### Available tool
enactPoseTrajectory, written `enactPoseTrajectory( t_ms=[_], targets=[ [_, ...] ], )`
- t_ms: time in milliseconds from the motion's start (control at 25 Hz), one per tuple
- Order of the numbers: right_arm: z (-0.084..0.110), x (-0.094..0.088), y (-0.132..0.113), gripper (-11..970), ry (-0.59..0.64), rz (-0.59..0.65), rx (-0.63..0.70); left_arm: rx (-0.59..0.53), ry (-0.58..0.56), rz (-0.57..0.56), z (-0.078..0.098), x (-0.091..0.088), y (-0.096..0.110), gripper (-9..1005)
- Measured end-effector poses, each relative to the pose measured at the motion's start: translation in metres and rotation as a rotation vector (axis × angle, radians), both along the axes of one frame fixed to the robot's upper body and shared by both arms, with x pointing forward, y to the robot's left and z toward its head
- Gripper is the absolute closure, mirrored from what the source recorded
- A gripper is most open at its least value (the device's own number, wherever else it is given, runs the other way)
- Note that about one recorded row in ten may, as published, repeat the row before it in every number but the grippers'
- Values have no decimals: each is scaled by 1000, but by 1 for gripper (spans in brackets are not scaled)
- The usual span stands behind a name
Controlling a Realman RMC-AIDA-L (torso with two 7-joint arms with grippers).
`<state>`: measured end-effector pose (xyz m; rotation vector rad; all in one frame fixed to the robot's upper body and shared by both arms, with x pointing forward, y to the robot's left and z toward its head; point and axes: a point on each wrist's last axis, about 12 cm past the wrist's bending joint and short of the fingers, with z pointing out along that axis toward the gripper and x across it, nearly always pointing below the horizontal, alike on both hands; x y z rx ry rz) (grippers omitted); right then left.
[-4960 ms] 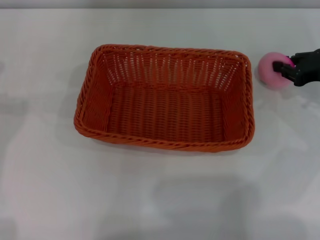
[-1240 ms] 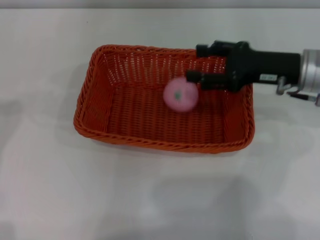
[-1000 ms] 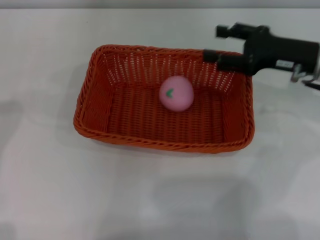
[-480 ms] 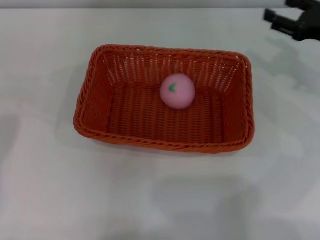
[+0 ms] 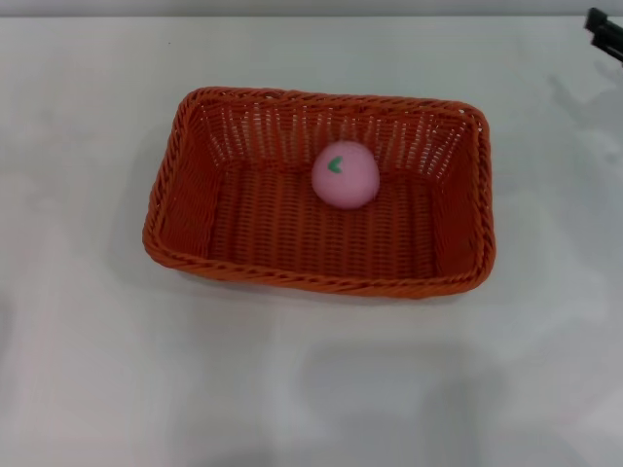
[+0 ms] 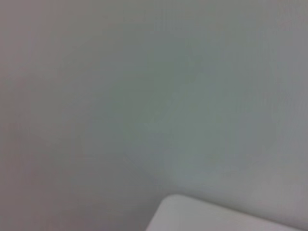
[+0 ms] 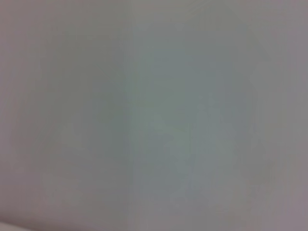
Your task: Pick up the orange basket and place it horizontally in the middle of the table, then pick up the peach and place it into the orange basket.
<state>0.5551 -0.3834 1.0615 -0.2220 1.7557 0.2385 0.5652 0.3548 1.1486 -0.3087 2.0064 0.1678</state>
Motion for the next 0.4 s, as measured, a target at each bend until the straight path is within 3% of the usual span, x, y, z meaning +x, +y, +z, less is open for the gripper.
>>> enactPoseTrajectory(
  t_ms=[400],
  targets=[
    [-23,-18,-20,157,-53,-265,7,6,-205,-59,-41,-15,11,373]
  ],
)
